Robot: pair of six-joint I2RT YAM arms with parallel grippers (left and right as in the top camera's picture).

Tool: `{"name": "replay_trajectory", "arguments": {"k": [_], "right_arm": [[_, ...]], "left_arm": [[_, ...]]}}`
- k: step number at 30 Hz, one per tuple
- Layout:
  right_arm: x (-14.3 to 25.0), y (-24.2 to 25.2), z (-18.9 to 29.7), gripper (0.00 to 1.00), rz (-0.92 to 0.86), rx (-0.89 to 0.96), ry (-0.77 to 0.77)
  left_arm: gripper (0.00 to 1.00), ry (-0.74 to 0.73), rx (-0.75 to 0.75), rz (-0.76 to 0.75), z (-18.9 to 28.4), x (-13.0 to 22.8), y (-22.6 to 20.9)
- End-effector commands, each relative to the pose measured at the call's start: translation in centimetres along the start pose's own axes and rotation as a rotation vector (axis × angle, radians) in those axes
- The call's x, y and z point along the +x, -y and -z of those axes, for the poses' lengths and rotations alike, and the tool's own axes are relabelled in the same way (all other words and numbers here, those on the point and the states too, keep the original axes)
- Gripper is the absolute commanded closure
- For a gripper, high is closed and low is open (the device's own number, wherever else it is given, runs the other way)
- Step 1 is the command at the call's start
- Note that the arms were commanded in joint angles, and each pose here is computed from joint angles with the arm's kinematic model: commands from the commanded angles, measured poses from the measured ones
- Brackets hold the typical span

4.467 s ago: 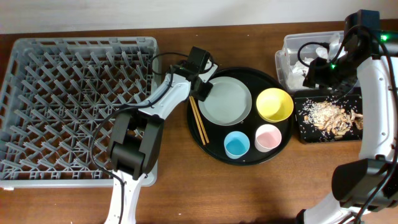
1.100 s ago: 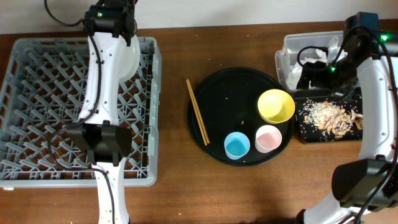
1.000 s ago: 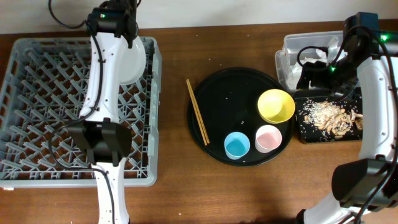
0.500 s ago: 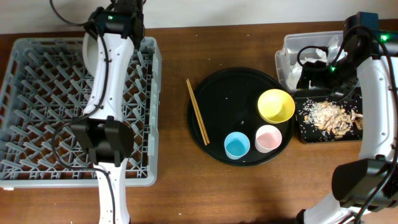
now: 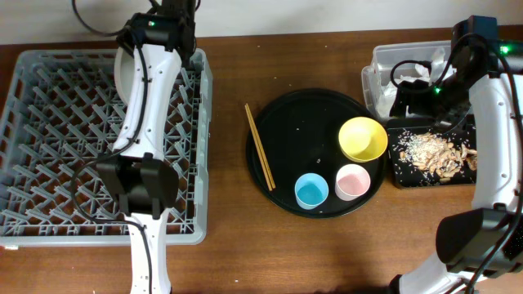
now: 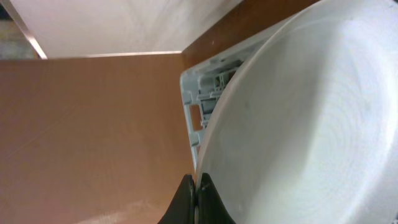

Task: Sort waste into correct bins and load items into the dishwasher rack
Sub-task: 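Place the white plate upright into the dish rack with the left gripper, then move the left gripper to the chopsticks and grasp them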

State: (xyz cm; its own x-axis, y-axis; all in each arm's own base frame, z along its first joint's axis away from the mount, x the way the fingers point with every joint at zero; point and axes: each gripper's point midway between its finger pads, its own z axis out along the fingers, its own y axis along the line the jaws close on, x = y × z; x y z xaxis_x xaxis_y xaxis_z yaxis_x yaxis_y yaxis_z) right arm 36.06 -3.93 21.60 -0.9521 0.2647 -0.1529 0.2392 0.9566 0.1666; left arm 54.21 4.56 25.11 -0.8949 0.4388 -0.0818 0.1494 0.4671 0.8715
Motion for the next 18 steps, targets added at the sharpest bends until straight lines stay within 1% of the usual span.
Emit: {"name": "replay_trajectory", "arguments": {"k": [1, 6, 7, 8, 10, 11, 14, 15, 18], "right_arm": [[0.1, 0.2, 0.2, 0.07, 0.006, 0.01, 0.005], [0.1, 0.7, 0.2, 0.07, 0.006, 0.036, 0.007], [0.1, 0.7, 0.2, 0.07, 0.006, 0.037, 0.006], [0.1, 0.7, 0.2, 0.07, 0.006, 0.037, 0.006], [0.1, 0.7, 0.2, 0.07, 0.006, 0.036, 0.006], [0.1, 0.7, 0.2, 0.07, 0.006, 0.036, 0.007], [0.1, 0.7, 0.2, 0.07, 0.005, 0.036, 0.007], [0.1, 0.7, 0.2, 0.07, 0.005, 0.035, 0.007], [0.1, 0.7, 0.2, 0.07, 0.006, 0.036, 0.008]], "left_arm": [[1.0, -0.032, -0.011, 0.125, 0.4, 1.5, -1.1], [0.99, -0.019, 0.104, 0.126, 0.2, 1.6, 0.8], [0.91, -0.009, 0.136, 0.129, 0.1, 1.4, 1.2], [0.75, -0.001, 0.159, 0.132, 0.0, 1.3, 1.6], [0.48, 0.0, 0.178, 0.137, -0.2, 1.4, 1.7], [0.01, -0.002, 0.177, 0.14, -0.4, 1.4, 1.6], [0.01, 0.011, 0.166, 0.161, -0.3, 1.1, 1.1], [0.01, 0.024, 0.16, 0.189, 0.1, 1.0, 0.3], [0.01, 0.079, 0.145, 0.378, 2.5, 1.1, -3.1]]}}
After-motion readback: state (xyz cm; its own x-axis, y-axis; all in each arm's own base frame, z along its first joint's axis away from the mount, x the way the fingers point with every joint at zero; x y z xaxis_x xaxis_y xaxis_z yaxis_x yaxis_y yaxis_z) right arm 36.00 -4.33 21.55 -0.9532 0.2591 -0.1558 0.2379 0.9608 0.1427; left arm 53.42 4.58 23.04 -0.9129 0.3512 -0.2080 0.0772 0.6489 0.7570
